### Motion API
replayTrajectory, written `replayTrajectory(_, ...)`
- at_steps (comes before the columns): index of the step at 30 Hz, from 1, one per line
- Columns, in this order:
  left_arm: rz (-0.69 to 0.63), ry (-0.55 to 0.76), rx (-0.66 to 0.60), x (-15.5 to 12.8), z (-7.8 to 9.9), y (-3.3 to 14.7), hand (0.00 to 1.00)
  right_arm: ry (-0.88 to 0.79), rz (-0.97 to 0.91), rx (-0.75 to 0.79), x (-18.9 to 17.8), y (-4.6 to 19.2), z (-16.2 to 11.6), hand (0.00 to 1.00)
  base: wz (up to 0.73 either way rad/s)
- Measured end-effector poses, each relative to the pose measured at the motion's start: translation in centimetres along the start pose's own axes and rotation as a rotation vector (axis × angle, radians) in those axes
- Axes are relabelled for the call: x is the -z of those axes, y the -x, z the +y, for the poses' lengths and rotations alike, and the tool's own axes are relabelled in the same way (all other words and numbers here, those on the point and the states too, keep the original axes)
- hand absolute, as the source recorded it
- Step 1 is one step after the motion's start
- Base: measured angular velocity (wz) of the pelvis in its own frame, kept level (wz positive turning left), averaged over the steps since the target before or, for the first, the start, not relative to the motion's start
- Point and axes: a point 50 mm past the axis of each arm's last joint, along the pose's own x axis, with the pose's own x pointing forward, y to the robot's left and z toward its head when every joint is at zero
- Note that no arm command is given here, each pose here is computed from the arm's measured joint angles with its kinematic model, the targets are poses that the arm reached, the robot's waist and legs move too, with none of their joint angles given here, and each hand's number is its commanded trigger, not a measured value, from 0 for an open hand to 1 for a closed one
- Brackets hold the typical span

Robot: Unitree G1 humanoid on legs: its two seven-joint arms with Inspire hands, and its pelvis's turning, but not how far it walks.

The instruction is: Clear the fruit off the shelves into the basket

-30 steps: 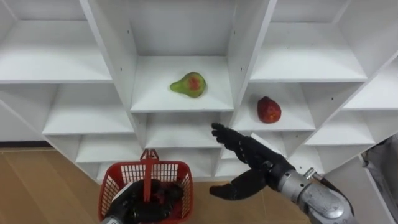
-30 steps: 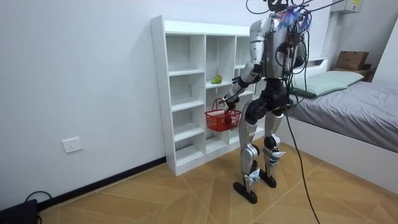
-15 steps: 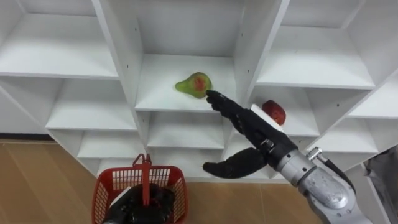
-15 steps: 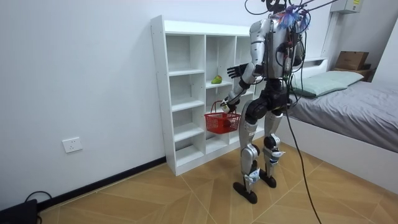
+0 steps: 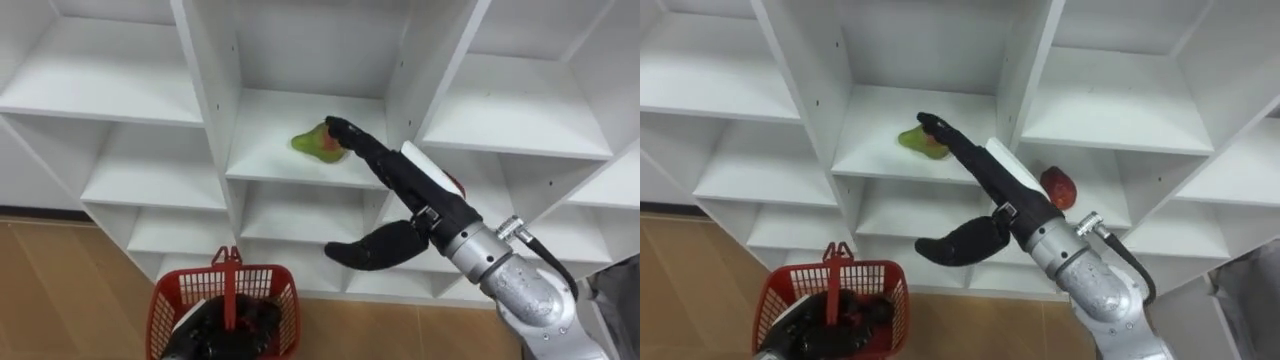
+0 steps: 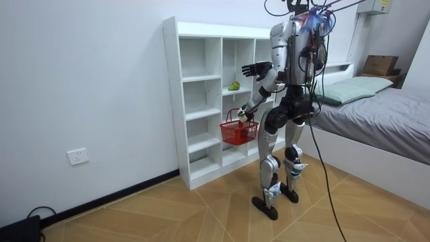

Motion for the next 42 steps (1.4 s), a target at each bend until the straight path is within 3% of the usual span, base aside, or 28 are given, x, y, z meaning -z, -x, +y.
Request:
replayTrajectory(10,0.0,0.002,0.024,0.1,-0.4,-0.1,1.0,0.06,-0.046,0.014,-1.1,-1.1,-1.0,0.0,0.05)
replayTrajectory(22,-0.007,-0.007,0.006,-0.2,0.3,0.1,1.0,0.141,-0.161,0.079,-3.9,-3.1,-4.1,0.0,0.13)
replayTrajectory(42,-0.047,-0.067,0.045,-1.7,0.0,-0.1,1.0,0.122,-0.058,0.207,-1.4,-4.1,-6.1,0.0,0.02)
